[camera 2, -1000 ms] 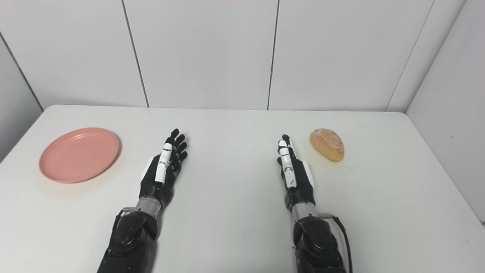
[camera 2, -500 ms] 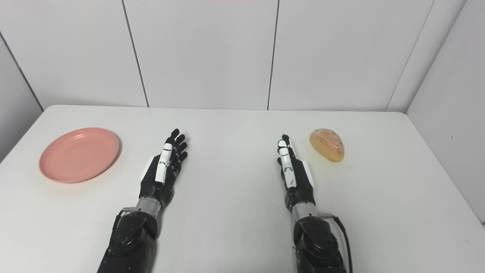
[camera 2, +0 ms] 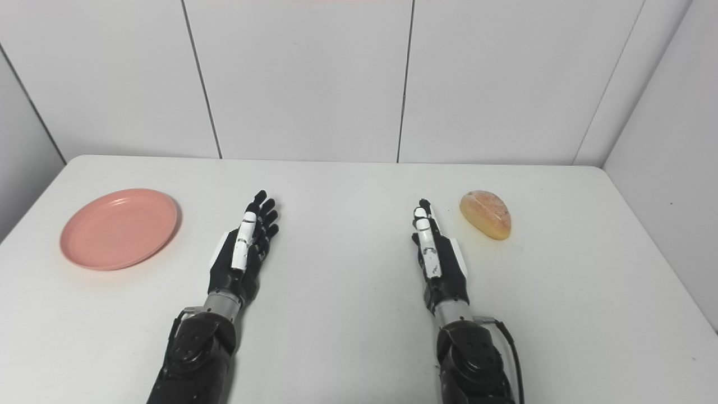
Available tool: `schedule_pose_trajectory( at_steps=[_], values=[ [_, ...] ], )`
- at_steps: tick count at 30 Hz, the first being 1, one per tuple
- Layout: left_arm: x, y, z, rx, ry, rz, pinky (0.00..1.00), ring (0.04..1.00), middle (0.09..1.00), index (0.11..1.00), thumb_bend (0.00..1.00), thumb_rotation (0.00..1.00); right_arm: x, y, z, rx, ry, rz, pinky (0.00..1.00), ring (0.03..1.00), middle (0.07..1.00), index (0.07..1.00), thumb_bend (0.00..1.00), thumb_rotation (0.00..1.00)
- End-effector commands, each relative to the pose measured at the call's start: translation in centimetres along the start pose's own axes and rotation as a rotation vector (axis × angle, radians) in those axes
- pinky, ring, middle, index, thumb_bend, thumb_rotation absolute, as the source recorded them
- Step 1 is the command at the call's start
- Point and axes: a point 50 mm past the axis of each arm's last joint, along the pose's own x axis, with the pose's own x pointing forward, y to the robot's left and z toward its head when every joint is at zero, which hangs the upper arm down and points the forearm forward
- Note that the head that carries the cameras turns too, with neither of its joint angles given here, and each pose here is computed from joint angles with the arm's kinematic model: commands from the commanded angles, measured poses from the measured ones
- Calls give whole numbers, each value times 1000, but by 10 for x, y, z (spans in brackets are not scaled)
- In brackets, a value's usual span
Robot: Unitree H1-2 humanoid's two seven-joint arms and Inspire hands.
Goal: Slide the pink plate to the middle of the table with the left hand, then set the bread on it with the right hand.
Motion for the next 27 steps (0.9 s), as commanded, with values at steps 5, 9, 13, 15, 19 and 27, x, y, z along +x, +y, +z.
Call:
schedule_pose_trajectory(
  at_steps=[5,9,13,15,19,27],
  values=[
    [16,-13,27,-32,-112,46,1000,990,956,933,423,1000,3,-23,14,10,-85,-2,1000,975,984,967,639,918],
    [27,-4,47,-67,-182,108,998,968,943,926,463,1000,5,-33,9,5,-100,18,1000,990,998,978,664,943],
    [37,16,71,-75,-258,185,922,899,887,869,494,1000,6,-39,6,6,-107,20,1000,998,1000,982,674,944],
    [42,27,82,-86,-305,228,910,885,873,856,497,1000,6,-43,4,6,-105,20,1000,996,1000,979,674,944],
    [47,45,98,-87,-360,293,879,853,844,827,524,1000,6,-48,2,3,-110,17,1000,998,1000,980,671,946],
    [47,84,123,-87,-441,430,805,786,766,744,560,1000,7,-52,1,2,-112,20,1000,997,1000,975,653,958]
  ],
)
